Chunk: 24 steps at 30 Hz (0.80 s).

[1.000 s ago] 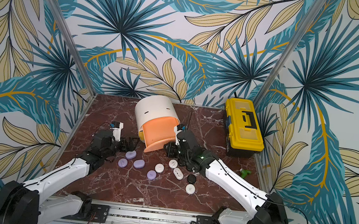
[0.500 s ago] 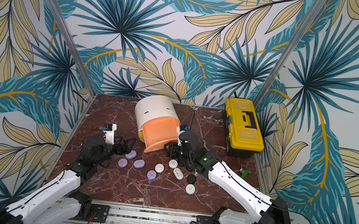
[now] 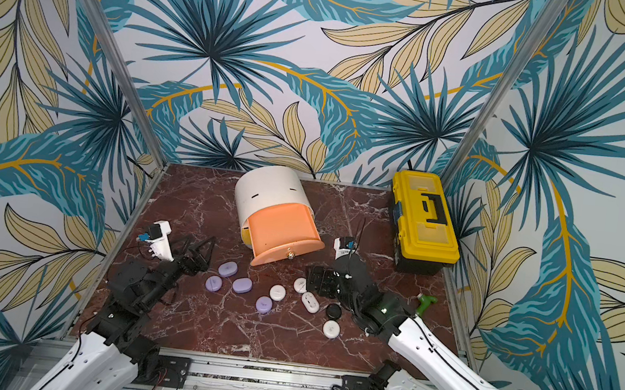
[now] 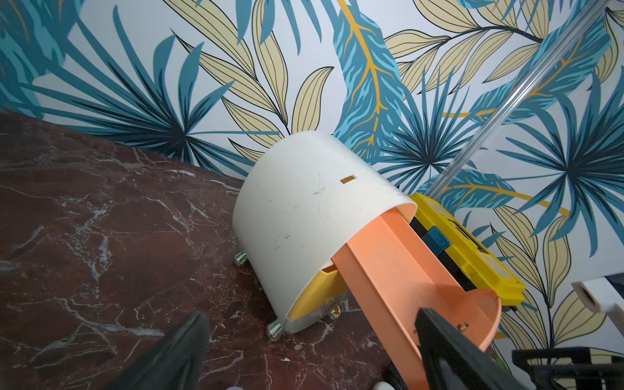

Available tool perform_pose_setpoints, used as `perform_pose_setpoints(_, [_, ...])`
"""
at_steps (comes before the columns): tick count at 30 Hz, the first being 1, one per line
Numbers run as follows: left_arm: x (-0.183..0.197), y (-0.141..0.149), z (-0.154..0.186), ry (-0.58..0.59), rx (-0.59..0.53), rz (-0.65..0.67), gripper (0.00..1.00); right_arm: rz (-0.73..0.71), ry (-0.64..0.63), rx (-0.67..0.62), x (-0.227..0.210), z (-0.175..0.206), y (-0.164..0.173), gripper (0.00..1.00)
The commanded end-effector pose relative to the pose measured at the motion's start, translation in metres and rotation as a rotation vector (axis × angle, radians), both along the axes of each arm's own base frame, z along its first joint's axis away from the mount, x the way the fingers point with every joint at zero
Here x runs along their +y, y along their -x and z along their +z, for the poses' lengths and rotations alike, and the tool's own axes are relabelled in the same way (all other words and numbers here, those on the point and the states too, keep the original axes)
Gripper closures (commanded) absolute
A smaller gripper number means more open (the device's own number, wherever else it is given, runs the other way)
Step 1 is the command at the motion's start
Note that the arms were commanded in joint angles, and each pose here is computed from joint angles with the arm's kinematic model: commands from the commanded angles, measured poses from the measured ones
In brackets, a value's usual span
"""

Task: Put the bluetooth earphones in the drawer according to color
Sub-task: Open the drawer in the storage box, then pick up the Bluetooth earphone from the center of the board.

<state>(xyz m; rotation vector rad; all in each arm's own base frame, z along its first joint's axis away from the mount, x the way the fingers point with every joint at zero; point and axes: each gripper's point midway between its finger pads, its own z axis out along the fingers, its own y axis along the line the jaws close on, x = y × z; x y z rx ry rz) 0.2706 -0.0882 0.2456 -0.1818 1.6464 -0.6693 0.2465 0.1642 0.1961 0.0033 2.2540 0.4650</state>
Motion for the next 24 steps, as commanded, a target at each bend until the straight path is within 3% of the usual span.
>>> perform_pose_setpoints(1, [0.016,-0.006,-0.036,-0.018,0.099,0.098,0.00,-0.150,0.143,0.004,-0.044,-0.022,0.005,0.01])
perform_pose_setpoints(13, [0.031,-0.028,-0.076,-0.080,0.267,0.219,0.00,-0.328,0.342,0.064,-0.084,-0.051,-0.007,0.00])
perform_pose_setpoints(24, [0.024,-0.033,-0.081,-0.080,0.290,0.188,0.00,-0.307,0.304,0.300,-0.078,-0.090,-0.062,0.00])
